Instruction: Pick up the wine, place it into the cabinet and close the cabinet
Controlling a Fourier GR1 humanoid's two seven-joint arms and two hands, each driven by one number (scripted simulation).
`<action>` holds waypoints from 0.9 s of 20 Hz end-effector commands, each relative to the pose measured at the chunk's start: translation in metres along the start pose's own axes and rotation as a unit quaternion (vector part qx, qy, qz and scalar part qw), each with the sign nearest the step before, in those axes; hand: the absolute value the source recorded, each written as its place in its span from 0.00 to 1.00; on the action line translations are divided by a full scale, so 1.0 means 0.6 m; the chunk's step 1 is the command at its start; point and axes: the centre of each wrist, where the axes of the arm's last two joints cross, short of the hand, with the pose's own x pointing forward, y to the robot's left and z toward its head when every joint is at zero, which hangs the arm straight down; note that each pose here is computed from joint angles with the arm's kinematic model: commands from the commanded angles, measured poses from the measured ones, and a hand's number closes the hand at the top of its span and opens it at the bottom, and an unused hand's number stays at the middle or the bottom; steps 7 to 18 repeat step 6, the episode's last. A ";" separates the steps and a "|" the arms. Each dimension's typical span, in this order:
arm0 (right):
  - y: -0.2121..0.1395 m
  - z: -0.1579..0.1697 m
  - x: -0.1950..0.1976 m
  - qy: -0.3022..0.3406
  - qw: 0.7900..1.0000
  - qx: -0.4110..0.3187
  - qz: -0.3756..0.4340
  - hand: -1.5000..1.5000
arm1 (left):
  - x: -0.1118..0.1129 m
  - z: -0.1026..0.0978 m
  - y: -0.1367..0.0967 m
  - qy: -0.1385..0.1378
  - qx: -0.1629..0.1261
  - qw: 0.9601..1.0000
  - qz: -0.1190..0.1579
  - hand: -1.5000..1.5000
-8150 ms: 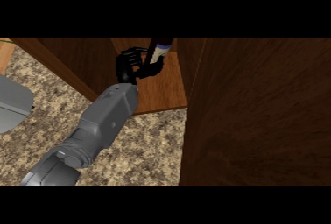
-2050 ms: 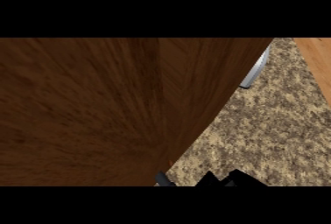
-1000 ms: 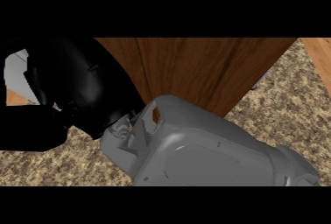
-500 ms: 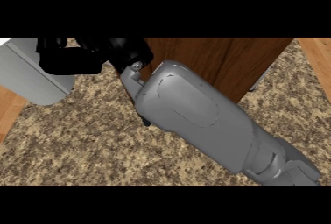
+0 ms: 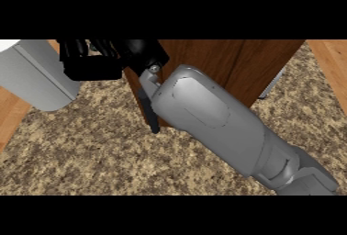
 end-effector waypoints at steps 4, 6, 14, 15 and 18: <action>-0.121 0.019 -0.123 0.104 0.989 -0.099 0.042 1.00 | 0.000 -0.007 -0.008 0.005 -0.005 1.000 -0.002 1.00; -0.110 0.017 -0.120 0.090 0.990 -0.097 0.044 1.00 | 0.007 -0.019 -0.010 -0.002 -0.006 1.000 -0.005 1.00; -0.110 0.017 -0.120 0.090 0.990 -0.097 0.044 1.00 | 0.007 -0.019 -0.010 -0.002 -0.006 1.000 -0.005 1.00; -0.110 0.017 -0.120 0.090 0.990 -0.097 0.044 1.00 | 0.007 -0.019 -0.010 -0.002 -0.006 1.000 -0.005 1.00; -0.110 0.017 -0.120 0.090 0.990 -0.097 0.044 1.00 | 0.007 -0.019 -0.010 -0.002 -0.006 1.000 -0.005 1.00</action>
